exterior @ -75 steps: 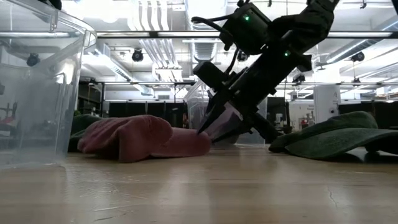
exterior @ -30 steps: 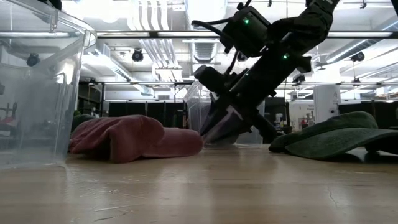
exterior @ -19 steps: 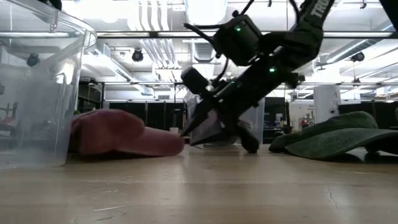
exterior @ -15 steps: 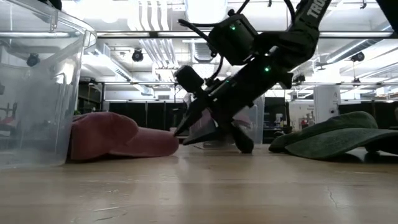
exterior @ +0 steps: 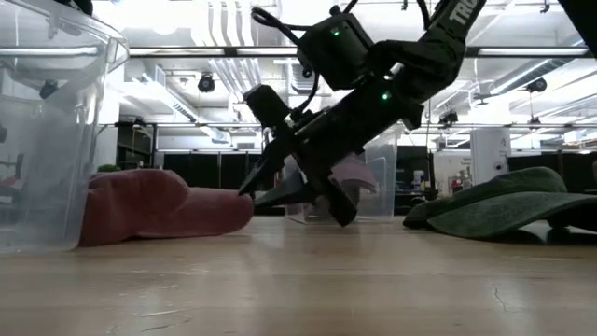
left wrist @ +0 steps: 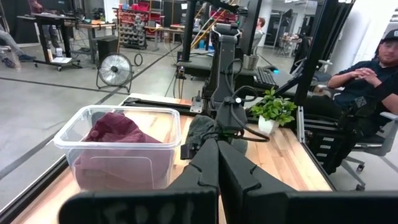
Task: Pick & Place hat
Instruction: Put the dark red cap into the top transparent bin
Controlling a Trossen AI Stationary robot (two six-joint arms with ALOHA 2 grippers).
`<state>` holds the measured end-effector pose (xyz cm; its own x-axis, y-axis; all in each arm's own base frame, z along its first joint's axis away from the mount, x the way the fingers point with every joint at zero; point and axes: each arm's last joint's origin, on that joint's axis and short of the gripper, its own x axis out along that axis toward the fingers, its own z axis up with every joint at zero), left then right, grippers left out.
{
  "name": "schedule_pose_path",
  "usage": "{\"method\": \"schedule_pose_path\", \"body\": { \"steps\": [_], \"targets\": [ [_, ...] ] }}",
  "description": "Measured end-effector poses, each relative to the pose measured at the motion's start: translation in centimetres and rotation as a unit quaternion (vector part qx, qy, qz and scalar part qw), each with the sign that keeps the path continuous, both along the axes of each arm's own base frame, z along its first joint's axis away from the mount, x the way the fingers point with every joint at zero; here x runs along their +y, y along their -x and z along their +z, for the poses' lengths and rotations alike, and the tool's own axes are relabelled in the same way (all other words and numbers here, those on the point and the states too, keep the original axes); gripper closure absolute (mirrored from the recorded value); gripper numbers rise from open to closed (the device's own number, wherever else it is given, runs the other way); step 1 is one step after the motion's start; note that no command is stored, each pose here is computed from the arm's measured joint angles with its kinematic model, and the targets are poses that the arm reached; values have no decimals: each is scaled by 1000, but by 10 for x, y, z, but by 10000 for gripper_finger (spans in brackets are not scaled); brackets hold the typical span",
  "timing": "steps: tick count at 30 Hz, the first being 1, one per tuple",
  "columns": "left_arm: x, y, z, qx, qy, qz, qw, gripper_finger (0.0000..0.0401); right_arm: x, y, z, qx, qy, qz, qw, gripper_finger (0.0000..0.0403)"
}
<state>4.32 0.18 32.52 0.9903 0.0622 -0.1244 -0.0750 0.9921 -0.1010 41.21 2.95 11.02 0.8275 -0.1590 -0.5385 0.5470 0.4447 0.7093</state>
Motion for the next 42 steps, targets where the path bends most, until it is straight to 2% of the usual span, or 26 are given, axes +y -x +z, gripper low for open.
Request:
{"method": "schedule_pose_path", "body": {
  "steps": [6,14,23,34,42],
  "targets": [
    [-1,0,0,0,3,-11,1000,401,2,-11,-9,6,-6,23,1000,300],
    [-1,0,0,0,4,-11,1000,401,3,-17,-5,0,1,44,999,308],
    [-1,0,0,0,1,-12,1000,401,4,-17,-3,-6,-10,49,999,385],
    [-1,0,0,0,3,-11,1000,401,7,-18,-2,-7,-10,50,999,390],
    [-1,0,0,0,4,-12,1000,401,25,-13,16,-17,-8,68,998,392]
  ]
}}
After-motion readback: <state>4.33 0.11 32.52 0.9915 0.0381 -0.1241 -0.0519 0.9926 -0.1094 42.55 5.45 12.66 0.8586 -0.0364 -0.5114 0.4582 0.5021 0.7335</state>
